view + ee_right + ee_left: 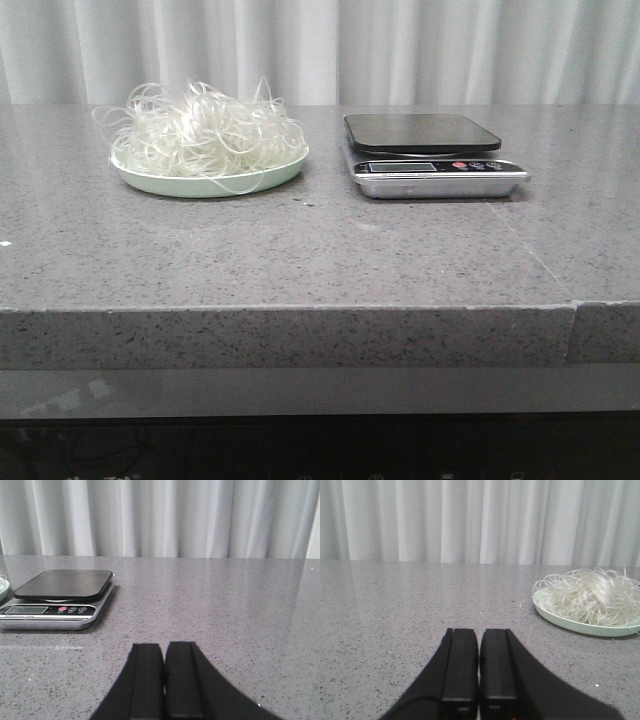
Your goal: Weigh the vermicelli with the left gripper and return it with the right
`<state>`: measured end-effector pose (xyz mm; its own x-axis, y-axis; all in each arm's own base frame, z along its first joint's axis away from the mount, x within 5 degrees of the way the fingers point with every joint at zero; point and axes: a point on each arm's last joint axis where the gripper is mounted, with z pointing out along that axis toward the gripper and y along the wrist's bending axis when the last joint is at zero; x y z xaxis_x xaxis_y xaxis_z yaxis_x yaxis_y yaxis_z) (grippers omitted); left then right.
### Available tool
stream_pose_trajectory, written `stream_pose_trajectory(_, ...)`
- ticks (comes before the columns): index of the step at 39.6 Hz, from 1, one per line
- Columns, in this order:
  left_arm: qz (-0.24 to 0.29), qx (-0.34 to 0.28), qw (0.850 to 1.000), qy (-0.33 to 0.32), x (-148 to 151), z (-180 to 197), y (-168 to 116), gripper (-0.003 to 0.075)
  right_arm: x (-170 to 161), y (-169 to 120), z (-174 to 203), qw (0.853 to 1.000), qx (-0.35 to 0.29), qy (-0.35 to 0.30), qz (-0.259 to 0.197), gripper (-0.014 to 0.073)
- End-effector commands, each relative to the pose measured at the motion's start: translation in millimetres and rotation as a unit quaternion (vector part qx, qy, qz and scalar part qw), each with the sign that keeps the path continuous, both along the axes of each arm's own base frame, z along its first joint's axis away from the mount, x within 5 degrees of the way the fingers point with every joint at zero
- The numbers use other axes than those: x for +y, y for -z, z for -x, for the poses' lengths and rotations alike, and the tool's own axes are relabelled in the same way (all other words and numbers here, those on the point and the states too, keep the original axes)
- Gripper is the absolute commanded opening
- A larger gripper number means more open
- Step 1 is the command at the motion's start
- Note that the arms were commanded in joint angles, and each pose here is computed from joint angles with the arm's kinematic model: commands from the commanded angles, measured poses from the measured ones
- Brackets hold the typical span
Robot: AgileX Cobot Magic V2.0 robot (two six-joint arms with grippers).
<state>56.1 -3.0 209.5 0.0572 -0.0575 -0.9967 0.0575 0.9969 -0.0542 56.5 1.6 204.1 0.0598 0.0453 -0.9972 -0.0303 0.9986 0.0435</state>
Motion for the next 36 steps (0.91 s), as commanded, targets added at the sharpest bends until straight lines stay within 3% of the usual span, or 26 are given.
stream_pose_trajectory(1, 0.008, -0.035, 0.999, 0.006, -0.7, 0.9, 3.6, 0.0155, -0.7, -9.5, 2.3, 0.999, -0.052, 0.005, 0.002, 0.0165)
stream_pose_trajectory(29, 0.009, -0.057, 0.998, 0.007, -0.9, 1.5, -0.4, 0.0155, -0.8, -12.5, 2.8, 0.998, -0.065, 0.005, 0.002, 0.0165)
stream_pose_trajectory(36, 0.012, -0.111, 0.994, 0.008, -0.6, 7.7, -30.0, 0.0155, -0.8, -41.3, 9.5, 0.996, -0.092, 0.004, 0.001, 0.0165)
